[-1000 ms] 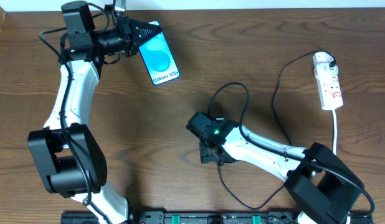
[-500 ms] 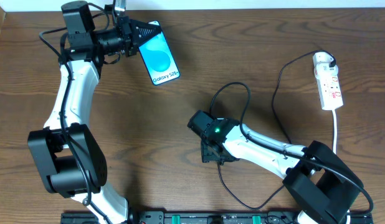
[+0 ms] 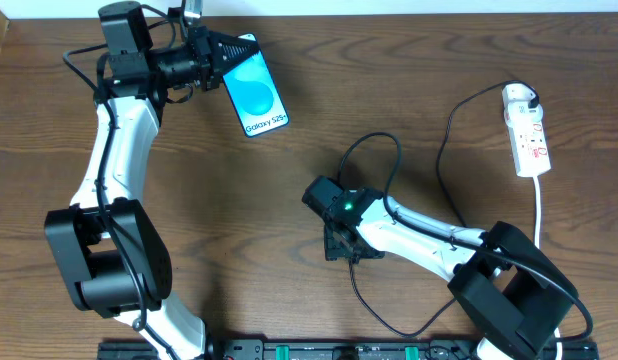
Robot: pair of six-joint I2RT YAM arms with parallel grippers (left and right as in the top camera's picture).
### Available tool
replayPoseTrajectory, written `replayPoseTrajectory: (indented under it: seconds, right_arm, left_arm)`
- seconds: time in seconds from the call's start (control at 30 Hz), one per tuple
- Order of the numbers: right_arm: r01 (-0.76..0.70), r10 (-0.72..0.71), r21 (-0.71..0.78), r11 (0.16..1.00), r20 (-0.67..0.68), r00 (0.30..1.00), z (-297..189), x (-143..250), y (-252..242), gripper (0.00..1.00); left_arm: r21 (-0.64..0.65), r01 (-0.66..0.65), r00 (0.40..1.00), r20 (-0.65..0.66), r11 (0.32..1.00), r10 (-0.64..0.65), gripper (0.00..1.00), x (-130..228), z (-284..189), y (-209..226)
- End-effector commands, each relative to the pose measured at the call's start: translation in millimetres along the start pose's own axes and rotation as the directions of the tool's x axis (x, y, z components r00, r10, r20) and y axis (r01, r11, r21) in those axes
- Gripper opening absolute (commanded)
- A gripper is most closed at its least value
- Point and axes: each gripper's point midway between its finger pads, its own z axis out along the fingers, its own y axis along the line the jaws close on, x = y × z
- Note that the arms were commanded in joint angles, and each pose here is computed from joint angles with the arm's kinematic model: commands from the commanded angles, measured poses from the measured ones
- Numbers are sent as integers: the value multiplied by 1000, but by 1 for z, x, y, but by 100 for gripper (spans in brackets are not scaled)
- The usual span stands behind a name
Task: Plug charger to phone and switch on socket
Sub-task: 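Grasp the USB-C plug with the right gripper and lift it upright, then raise the plug under the phone's bottom edge held by the left gripper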
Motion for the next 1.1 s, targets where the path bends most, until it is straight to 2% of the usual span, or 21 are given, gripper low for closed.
replayPoseTrajectory:
  seconds: [0.0, 0.07, 0.13, 0.27, 0.3, 0.5, 0.6, 0.63, 0.67, 0.7, 0.77, 0.83, 0.93, 1.07]
  right_arm:
    - [-2, 1, -8, 1000, -9, 1000, 2, -3, 3, 59]
    - [-3, 3, -9, 1000, -11, 1000, 2, -3, 2, 54]
    - [-3, 3, -9, 1000, -11, 1000, 2, -3, 3, 43]
    - [-3, 3, -10, 1000, -10, 1000, 2, -3, 3, 5]
    - [-4, 4, -11, 1000, -9, 1000, 1, -4, 3, 1]
    - [-52, 48, -81, 995, -51, 998, -5, -20, -3, 1]
    - [-14, -15, -334, 942, -86, 996, -18, -45, 14, 1]
    - [63, -114, -540, 839, -61, 992, -36, -57, 35, 1]
    - [158, -205, -712, 684, 20, 979, -62, -68, 53, 1]
    - [224, -249, -804, 551, 97, 963, -84, -76, 61, 1]
    - [309, -280, -863, 400, 206, 938, -109, -84, 67, 1]
    - [370, -279, -874, 317, 287, 916, -123, -92, 69, 1]
    - [424, -278, -869, 254, 354, 893, -135, -97, 73, 1]
    - [549, -289, -834, 56, 513, 808, -168, -96, 83, 1]
  left_arm:
    - [25, -25, 1000, -15, 999, 26, 7, 3, -3, -9]
    - [25, -25, 1000, -15, 999, 25, 7, 3, -3, -9]
    - [25, -25, 1000, -15, 999, 26, 7, 3, -3, -9]
    - [24, -25, 1000, -14, 999, 25, 7, 3, -3, -9]
    - [25, -25, 1000, -15, 999, 25, 7, 3, -3, -9]
    - [25, -25, 1000, -14, 999, 25, 8, 3, -3, -9]
    - [27, -10, 1000, -17, 1000, 11, 8, 3, -3, -10]
    - [29, -2, 1000, -16, 1000, 2, 7, 2, -3, -11]
    - [32, 5, 1000, -13, 999, -4, 7, 1, -4, -12]
    - [39, 3, 1000, -12, 999, -2, 7, 0, -4, -14]
    - [53, -8, 1000, -11, 999, 8, 7, -3, -4, -19]
    - [69, -21, 1000, -1, 997, 21, 8, -7, -4, -27]
    - [95, -36, 999, 18, 995, 35, 7, -15, -5, -39]
    - [138, -72, 997, 42, 988, 67, 8, -24, -8, -61]
